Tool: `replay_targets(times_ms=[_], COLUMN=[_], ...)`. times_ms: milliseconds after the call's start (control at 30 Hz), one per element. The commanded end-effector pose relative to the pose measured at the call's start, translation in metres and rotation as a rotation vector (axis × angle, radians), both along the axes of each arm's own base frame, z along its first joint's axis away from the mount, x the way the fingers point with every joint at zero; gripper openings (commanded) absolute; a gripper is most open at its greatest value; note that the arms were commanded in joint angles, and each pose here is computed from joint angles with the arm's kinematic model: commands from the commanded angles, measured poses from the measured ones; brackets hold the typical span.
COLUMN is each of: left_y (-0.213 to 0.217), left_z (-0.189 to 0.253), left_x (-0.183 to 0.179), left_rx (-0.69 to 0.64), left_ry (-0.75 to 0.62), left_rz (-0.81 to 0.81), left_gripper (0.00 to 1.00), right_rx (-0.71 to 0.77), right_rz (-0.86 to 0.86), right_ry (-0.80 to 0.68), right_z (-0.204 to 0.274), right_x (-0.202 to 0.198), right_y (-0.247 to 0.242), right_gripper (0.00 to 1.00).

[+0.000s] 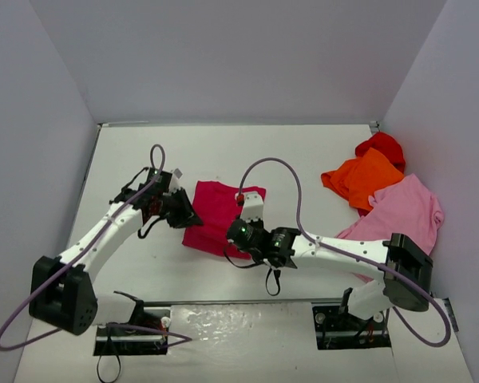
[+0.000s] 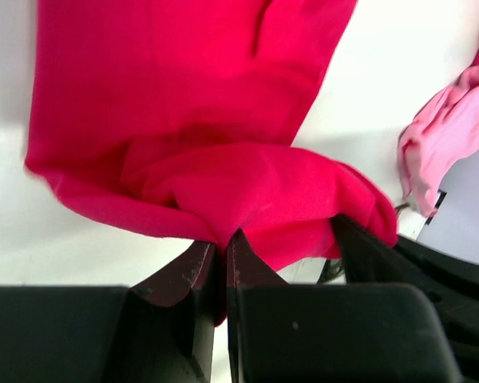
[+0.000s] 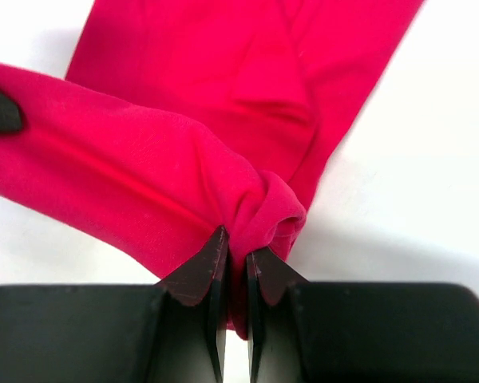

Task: Fold and stack the t-shirts
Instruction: Fold the long partially folded tshirt into a neat square

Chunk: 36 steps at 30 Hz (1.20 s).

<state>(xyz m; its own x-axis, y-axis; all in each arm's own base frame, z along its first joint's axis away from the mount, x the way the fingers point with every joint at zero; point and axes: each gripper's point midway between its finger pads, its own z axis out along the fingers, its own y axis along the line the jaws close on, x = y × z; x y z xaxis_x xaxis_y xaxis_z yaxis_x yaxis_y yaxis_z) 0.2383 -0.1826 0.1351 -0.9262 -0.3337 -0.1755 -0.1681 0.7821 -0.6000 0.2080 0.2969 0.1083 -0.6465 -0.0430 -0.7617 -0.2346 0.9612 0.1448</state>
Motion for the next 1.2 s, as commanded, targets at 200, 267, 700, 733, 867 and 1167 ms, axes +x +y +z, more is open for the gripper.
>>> replay_targets(times_ms=[200, 267, 700, 733, 867, 1167], left_y=[-0.019, -0.024, -0.04, -0.04, -0.043, -0.052], left_z=[0.01, 0.006, 0.043, 0.05, 0.076, 0.071], left_x=[0.092, 0.1, 0.149, 0.154, 0.174, 0.202], left_rx=[0.001, -0.014, -0.063, -0.06, -0.066, -0.061], left_ry=[-0.168, -0.168, -0.286, -0.306, -0.377, -0.375], left_rz=[-0.003, 0.002, 0.009, 0.013, 0.028, 0.015], left_gripper=[0.0, 0.0, 0.0, 0.0, 0.1, 0.39], right_rx=[-0.113, -0.086, -0.078, -0.076, -0.083, -0.094], right_rz=[-0.08, -0.082, -0.135, -0.137, -0.156, -0.18], right_ry=[-0.122, -0.145, -0.226, -0.233, -0.245, -0.275], right_z=[0.005, 0.01, 0.033, 0.034, 0.031, 0.019], right_x=[0.068, 0.08, 0.137, 0.139, 0.152, 0.198], right_y=[-0.02, -0.014, -0.015, -0.015, -0.017, -0.013], right_gripper=[0.0, 0.0, 0.0, 0.01, 0.02, 0.04])
